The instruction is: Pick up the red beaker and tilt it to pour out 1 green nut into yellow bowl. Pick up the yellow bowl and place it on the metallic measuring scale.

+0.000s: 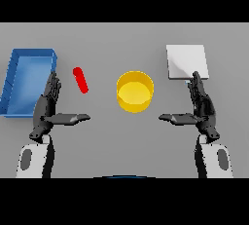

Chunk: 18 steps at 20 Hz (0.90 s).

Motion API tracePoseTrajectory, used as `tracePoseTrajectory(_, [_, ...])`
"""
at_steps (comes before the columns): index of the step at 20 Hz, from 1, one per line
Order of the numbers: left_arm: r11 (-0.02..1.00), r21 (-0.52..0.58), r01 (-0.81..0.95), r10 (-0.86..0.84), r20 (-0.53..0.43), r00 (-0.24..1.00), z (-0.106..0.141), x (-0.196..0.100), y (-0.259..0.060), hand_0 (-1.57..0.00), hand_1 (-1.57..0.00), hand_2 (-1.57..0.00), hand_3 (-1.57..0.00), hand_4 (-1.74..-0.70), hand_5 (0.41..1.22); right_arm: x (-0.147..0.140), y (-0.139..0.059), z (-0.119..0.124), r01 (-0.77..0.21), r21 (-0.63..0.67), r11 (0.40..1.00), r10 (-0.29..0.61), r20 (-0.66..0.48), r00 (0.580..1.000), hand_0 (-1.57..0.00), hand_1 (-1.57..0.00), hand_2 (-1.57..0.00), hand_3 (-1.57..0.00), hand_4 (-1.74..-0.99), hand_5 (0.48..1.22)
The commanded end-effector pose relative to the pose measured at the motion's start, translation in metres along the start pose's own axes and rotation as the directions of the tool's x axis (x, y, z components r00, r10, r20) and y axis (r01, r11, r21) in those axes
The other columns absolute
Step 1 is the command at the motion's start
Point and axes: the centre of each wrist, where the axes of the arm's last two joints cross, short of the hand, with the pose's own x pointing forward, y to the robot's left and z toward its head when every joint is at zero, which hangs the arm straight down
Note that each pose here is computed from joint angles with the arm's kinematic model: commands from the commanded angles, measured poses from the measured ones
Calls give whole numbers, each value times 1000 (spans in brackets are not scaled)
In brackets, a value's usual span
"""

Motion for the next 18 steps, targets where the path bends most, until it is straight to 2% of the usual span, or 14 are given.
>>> tracePoseTrajectory(1, [1000,1,0,0,1,1000,0,0,0,1,1,1,1,-1204,652,0,0,0,0,-1,1000,0,0,1000,1,1,1,1,-1245,681])
tracePoseTrajectory(6, [1000,-2,2,-2,5,1000,2,0,-1,1,1,1,1,-1204,652,1,-4,-1,-1,0,1000,1,2,1000,1,1,1,1,-1245,681])
tracePoseTrajectory(7, [997,-26,77,-77,15,997,10,2,0,1,1,1,1,-1204,652,5,-9,8,-143,9,990,141,90,986,1,1,1,1,-1245,681])
tracePoseTrajectory(8, [991,-43,126,-124,37,992,16,7,2,1,1,1,1,-1207,649,9,-8,16,-221,21,975,216,135,967,1,1,1,1,-1242,678])
tracePoseTrajectory(10, [985,-61,161,-159,37,987,24,17,-2,1,1,1,1,-1218,654,11,-3,24,-298,27,954,291,148,945,1,1,1,1,-1235,679])
tracePoseTrajectory(12, [981,-67,179,-179,8,984,30,17,2,1,1,1,1,-1224,660,12,-1,26,-315,20,949,309,147,940,1,1,1,1,-1235,678])
tracePoseTrajectory(15, [976,-96,195,-194,18,981,27,21,-2,1,1,1,1,-1239,668,13,1,27,-302,31,953,295,146,944,1,1,1,1,-1250,681])
tracePoseTrajectory(18, [975,-120,187,-190,-18,982,8,12,-9,1,1,1,1,-1301,702,14,-3,26,-262,51,964,252,151,956,1,1,1,1,-1275,680])
